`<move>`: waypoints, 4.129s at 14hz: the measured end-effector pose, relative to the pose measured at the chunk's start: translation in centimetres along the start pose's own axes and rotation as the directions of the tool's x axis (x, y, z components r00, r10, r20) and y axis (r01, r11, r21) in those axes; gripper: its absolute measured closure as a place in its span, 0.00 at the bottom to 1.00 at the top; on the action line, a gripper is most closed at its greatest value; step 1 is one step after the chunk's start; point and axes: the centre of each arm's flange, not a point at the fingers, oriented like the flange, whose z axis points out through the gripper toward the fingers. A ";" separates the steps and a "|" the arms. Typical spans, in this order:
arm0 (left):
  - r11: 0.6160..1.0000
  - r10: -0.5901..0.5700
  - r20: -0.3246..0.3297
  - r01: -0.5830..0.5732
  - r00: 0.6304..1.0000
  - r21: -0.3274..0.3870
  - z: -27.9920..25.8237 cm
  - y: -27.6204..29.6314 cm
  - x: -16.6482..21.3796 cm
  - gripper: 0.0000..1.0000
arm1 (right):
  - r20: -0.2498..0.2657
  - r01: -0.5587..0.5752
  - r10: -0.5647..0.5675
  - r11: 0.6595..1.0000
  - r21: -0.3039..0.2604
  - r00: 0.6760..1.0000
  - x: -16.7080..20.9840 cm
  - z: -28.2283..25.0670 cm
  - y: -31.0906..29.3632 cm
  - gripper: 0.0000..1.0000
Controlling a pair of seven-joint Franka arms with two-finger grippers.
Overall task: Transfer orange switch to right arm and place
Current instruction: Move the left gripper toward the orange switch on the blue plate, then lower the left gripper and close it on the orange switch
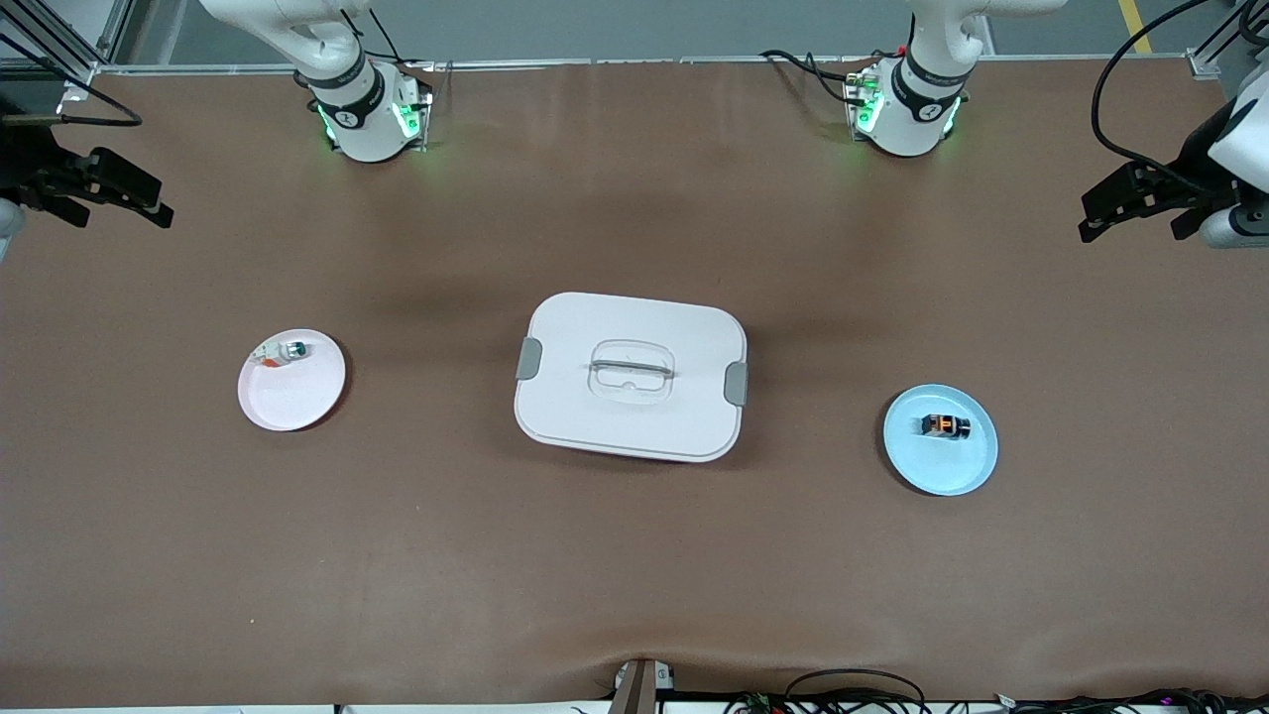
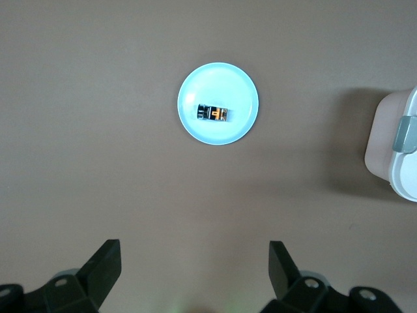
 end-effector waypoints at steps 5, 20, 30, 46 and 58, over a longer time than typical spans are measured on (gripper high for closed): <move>1.000 0.011 -0.001 -0.011 1.000 0.000 0.0 0.0 0.0 0.00 | 0.000 -0.001 0.001 1.000 0.000 1.000 0.0 0.0 0.1 0.00; 0.999 0.047 0.110 -0.048 0.993 0.009 10.1 -0.6 5.0 0.00 | -0.001 -0.007 0.007 1.000 0.001 1.000 0.0 0.0 0.5 0.00; 0.983 0.181 0.044 -0.181 0.983 0.007 27.5 -2.9 7.2 0.00 | 0.001 -0.007 0.007 1.000 0.001 1.000 0.0 0.0 0.5 0.00; 0.976 0.220 0.012 -0.220 0.975 -0.003 42.6 -0.2 9.7 0.00 | 0.002 -0.002 0.002 1.000 0.001 1.000 0.0 0.0 0.4 0.00; 0.979 0.201 0.014 -0.200 0.980 -0.034 46.0 0.6 9.7 0.00 | 0.003 -0.002 0.002 1.000 0.001 1.000 0.0 0.0 0.4 0.00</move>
